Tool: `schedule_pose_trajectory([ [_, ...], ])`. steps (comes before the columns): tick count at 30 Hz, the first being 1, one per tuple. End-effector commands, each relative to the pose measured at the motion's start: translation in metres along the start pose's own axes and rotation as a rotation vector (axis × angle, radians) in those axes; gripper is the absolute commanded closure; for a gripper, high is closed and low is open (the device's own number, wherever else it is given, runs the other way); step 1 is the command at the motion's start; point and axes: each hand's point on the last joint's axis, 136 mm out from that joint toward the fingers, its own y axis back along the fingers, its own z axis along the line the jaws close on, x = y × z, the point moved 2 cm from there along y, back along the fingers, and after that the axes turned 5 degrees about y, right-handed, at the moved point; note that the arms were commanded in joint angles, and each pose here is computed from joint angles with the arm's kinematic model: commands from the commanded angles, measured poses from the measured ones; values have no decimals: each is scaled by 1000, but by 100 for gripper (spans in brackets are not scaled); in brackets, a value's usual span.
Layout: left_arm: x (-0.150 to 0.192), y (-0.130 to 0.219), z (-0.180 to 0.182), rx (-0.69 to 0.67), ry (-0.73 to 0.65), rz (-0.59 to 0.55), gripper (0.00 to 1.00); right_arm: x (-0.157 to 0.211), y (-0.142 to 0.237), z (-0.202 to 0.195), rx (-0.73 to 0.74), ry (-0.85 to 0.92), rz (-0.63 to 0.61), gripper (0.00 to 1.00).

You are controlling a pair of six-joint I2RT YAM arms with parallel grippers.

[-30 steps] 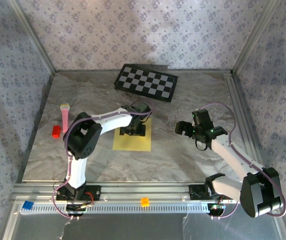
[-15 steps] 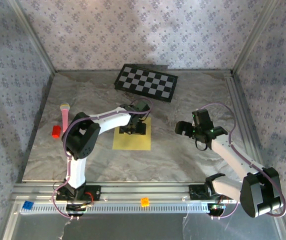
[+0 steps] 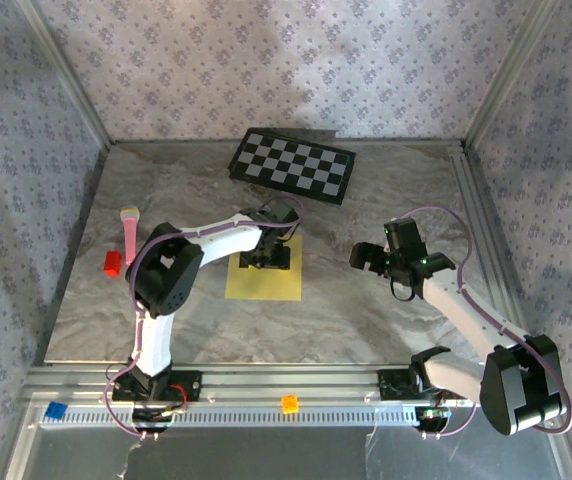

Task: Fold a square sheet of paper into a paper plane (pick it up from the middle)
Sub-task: First fold the square sheet of paper in half at the center of the table.

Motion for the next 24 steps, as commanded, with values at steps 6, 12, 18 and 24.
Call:
schedule_pose_trajectory([
  [6,28,-26,4,-77,-47,97,22,1,1,0,-3,-15,2,0],
  [12,23,-18,3,-56,-36,73,27,-1,2,1,-5,-15,-2,0],
  [18,17,-9,3,-24,-16,47,41,0,2,0,-6,-18,-2,0],
  [24,13,2,3,13,0,22,53,-3,3,1,-5,-22,-9,0],
])
